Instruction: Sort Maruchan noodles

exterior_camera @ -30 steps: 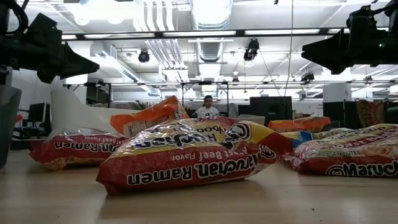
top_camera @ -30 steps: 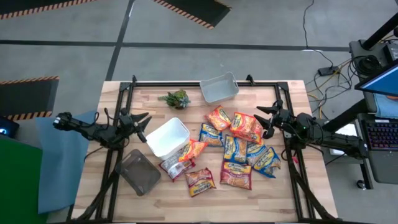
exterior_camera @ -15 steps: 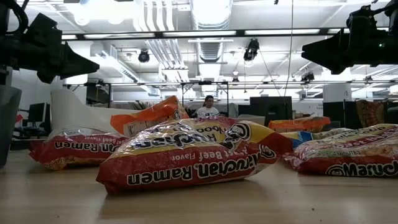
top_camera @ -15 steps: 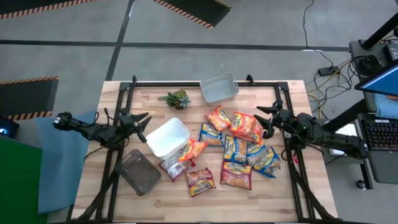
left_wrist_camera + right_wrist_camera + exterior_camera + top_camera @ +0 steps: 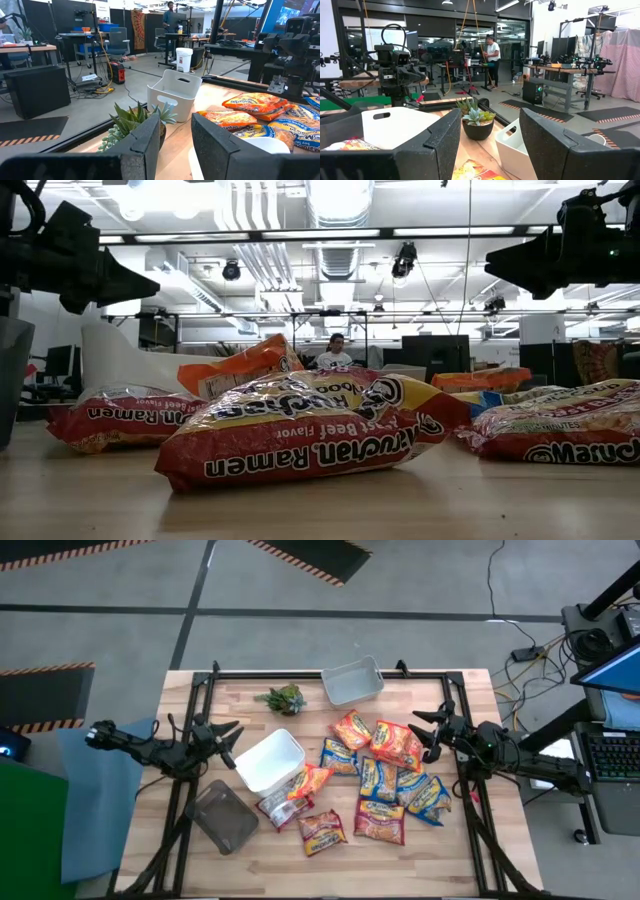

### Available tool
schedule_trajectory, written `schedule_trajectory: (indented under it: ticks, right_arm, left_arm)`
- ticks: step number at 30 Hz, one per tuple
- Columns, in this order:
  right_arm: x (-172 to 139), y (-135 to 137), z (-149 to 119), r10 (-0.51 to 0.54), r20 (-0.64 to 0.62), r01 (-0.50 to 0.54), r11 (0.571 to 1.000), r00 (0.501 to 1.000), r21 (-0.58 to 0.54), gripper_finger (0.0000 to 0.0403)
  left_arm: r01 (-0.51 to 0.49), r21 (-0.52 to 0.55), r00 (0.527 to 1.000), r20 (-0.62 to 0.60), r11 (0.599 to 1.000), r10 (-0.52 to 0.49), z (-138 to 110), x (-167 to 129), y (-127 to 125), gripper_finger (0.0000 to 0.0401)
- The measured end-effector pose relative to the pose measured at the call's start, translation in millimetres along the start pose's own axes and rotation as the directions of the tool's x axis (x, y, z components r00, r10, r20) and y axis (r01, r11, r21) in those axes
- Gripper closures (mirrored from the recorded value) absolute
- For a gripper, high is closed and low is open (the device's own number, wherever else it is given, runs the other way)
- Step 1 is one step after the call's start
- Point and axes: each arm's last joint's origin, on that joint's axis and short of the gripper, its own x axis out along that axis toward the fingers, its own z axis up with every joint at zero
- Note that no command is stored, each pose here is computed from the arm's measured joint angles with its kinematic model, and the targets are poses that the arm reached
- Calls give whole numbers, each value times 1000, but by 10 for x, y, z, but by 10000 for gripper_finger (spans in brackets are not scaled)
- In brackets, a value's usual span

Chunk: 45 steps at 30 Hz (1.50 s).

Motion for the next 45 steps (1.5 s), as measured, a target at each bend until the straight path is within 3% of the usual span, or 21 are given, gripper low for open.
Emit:
schedule_trajectory:
  ticks: [17, 20, 22, 24, 26, 30, 36, 41, 45]
  right_arm:
    - [-1, -1, 25, -1, 26, 1, 1000, 1000, 3, 211]
    - [-2, -3, 58, -1, 52, -2, 998, 999, 67, 211]
    - [3, -5, 103, -1, 52, -4, 995, 999, 103, 211]
    - [8, -10, 219, -3, 81, -6, 994, 997, 107, 211]
    - [21, -17, 362, -5, 104, -6, 994, 995, 109, 211]
    - [90, -37, 628, -49, 66, 38, 986, 997, 160, 211]
    - [284, -38, 849, -73, -137, 94, 983, 988, 159, 211]
    - [519, -13, 865, -68, -264, 101, 989, 962, 112, 211]
    - [596, -7, 899, -67, -279, 90, 994, 958, 68, 211]
  left_arm:
    - [0, 3, 1000, 0, 1000, 0, 0, 0, 0, 306]
    - [3, -89, 1000, 21, 996, -1, 32, 0, -1, 306]
    - [21, -273, 999, 53, 962, -7, 82, -2, -2, 306]
    - [48, -476, 996, 94, 878, -3, 147, -7, 3, 306]
    - [65, -561, 991, 133, 825, 13, 208, -13, 16, 306]
    - [139, -615, 980, 200, 777, -17, 300, -28, 23, 306]
    - [279, -619, 949, 293, 734, -114, 396, -41, -2, 306]
    - [289, -621, 943, 314, 728, -107, 432, -11, -52, 306]
    - [295, -618, 939, 328, 729, -101, 453, 33, -123, 306]
